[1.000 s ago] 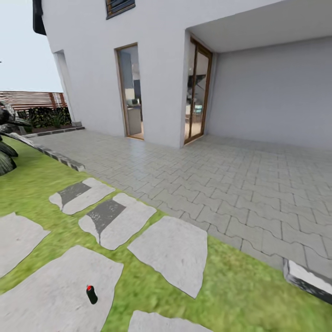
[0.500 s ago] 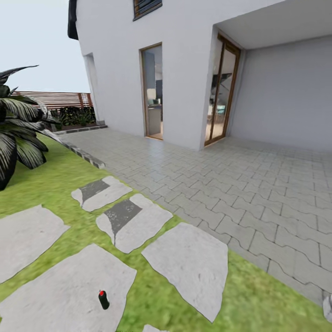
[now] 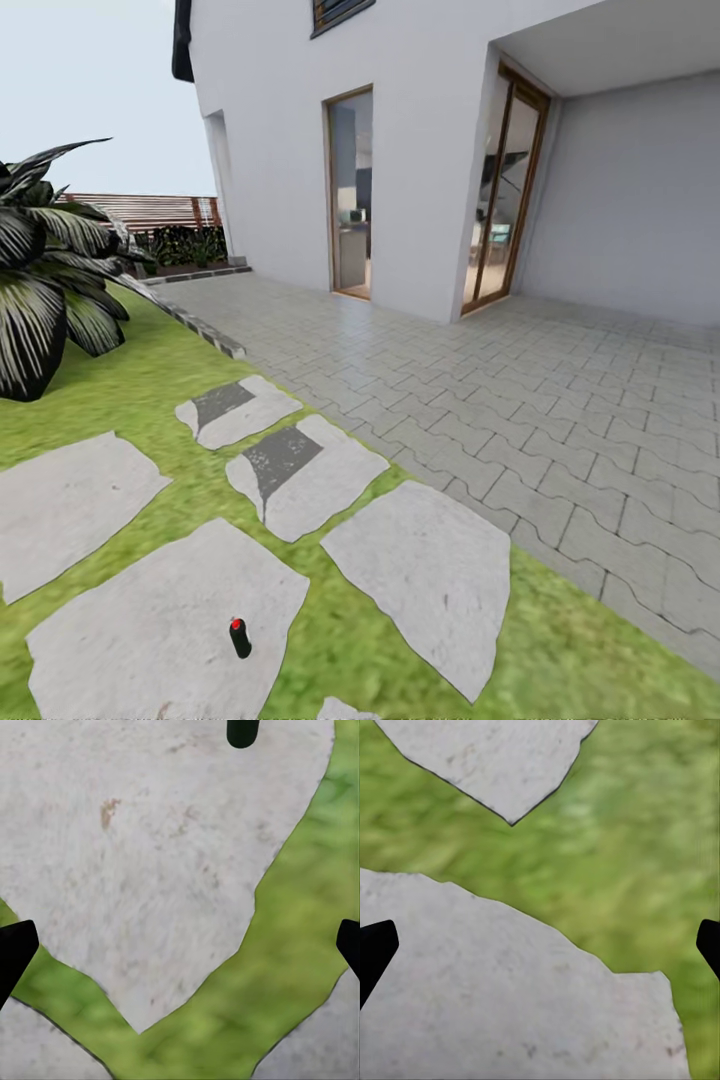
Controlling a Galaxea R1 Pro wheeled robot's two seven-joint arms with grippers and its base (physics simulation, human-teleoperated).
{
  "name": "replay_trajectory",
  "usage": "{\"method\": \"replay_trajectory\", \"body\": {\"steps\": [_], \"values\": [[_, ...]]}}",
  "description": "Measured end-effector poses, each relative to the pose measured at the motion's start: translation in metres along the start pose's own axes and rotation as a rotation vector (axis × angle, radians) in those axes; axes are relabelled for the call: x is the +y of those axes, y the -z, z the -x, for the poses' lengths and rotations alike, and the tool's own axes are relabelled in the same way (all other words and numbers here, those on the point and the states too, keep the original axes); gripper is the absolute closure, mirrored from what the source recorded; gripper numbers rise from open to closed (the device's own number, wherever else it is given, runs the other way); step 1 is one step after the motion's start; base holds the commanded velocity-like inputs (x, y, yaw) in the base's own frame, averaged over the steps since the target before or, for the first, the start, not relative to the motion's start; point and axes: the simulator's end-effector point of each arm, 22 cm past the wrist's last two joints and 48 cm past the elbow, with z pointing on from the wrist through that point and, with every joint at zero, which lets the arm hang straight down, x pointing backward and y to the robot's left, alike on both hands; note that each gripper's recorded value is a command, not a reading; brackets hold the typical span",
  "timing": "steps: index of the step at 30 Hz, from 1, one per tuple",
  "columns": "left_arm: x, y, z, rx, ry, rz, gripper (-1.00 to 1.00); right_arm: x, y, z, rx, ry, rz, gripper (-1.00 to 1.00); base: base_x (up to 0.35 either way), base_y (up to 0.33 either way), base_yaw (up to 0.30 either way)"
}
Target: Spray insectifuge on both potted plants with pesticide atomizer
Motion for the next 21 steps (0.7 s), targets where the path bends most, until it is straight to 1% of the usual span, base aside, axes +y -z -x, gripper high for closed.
{"method": "replay_trajectory", "body": {"steps": [5, 7, 12, 21], "values": [[-0.0001, 0.0, -0.0005, 0.001, 0.0, 0.0, -1.0, 0.0001, 0.0002, -0.0012, 0.003, 0.0, 0.001, -1.0, 0.0, 0.0, 0.008], [-0.0003, 0.0, -0.0005, 0.001, 0.0, 0.0, -1.0, 0.0001, 0.0002, -0.0015, 0.004, 0.0, 0.001, -1.0, 0.0, 0.0, 0.118], [-0.0003, 0.0001, -0.0006, 0.001, 0.0, 0.0, -1.0, 0.0001, 0.0001, -0.0016, 0.004, 0.0, 0.0, -1.0, 0.0, 0.0, 0.231], [0.0003, 0.0, -0.0006, 0.001, 0.0, 0.0, -1.0, -0.0001, 0.0001, -0.0014, 0.004, 0.0, -0.001, -1.0, 0.0, 0.0, 0.273]]}}
